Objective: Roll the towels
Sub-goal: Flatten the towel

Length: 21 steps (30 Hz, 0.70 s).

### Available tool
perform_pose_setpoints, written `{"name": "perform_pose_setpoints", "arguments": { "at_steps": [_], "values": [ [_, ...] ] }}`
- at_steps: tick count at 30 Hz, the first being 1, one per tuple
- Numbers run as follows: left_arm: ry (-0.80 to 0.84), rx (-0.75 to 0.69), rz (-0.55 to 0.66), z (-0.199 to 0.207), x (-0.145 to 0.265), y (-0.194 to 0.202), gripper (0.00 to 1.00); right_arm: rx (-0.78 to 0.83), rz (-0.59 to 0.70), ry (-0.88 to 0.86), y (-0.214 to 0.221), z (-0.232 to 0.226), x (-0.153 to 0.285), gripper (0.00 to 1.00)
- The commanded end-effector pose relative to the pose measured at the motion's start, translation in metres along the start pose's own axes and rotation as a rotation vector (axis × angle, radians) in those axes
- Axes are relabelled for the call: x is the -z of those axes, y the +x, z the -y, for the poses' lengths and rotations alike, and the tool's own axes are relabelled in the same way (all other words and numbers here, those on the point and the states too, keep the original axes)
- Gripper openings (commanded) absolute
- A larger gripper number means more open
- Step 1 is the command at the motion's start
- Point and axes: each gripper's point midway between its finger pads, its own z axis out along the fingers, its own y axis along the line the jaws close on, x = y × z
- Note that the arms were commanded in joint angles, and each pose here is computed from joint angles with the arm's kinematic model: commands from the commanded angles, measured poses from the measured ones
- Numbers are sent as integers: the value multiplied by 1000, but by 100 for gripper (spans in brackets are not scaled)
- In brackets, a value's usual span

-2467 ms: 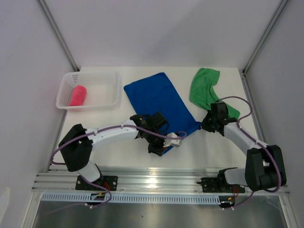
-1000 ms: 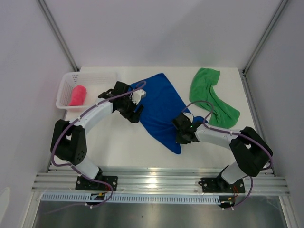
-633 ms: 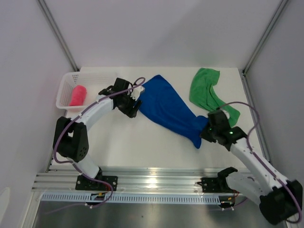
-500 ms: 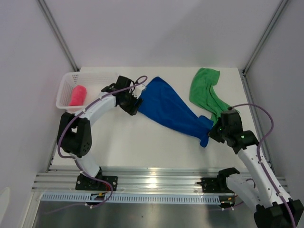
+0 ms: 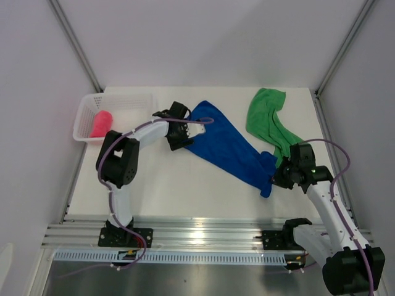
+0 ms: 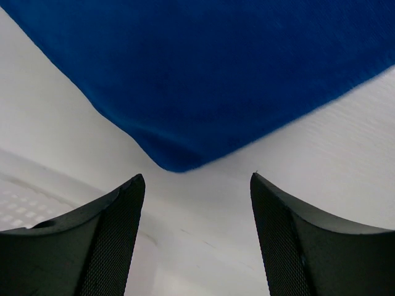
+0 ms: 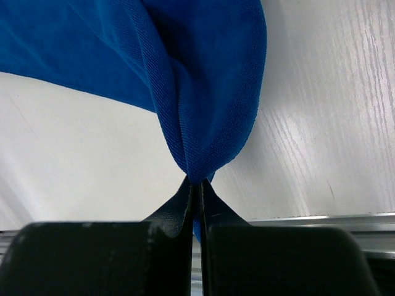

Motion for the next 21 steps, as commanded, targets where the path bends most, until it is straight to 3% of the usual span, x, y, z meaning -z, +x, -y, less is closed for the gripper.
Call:
{"name": "perform_pose_setpoints", "arguments": {
  "at_steps": [1,5,12,21],
  "values": [
    [-23,-48,13,-24,-1,-17,72,16,14,-37,-4,-6,1,0],
    [39,-31,5,-21,-7,-22,73,15,35,-29,-6,-4,2,0],
    [200,-28,-110,-6,-13,-15,72,11,53,-40,-11,-7,4,0],
    [251,83,-74,-13,14,-51,74,-8,100,-5,-23,-2,27,0]
  ]
}}
